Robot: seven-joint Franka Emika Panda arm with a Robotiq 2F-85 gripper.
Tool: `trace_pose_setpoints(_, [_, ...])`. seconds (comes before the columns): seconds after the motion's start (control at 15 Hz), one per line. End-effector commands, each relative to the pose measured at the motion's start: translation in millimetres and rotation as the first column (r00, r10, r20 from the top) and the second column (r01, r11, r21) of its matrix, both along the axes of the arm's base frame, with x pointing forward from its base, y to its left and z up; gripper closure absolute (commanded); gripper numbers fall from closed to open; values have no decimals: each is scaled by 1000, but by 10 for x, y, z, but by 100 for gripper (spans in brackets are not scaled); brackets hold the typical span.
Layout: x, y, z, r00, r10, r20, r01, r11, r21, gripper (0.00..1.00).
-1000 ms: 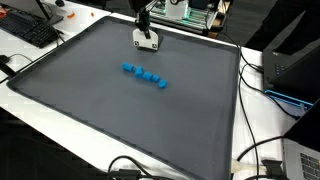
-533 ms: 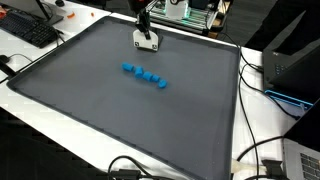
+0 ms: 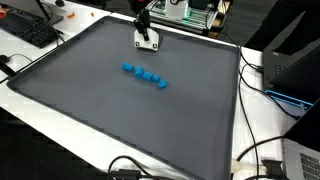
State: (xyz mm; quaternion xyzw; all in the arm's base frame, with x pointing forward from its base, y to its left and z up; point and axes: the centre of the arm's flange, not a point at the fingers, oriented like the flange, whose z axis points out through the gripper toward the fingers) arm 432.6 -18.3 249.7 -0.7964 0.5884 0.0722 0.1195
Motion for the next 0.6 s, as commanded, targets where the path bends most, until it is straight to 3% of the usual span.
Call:
trace_pose_setpoints(0.0, [-62, -40, 208, 999, 49, -16, -49, 999, -4, 19])
trace_pose_setpoints(0.13, [-64, -30, 335, 995, 98, -28, -99, 995, -21, 3])
trace_pose_setpoints(0.4, [-54, -25, 654, 975, 215, -51, -218, 973, -81, 0])
trace_pose_setpoints(0.53, [-31, -14, 860, 943, 329, -43, -332, 934, -133, 0])
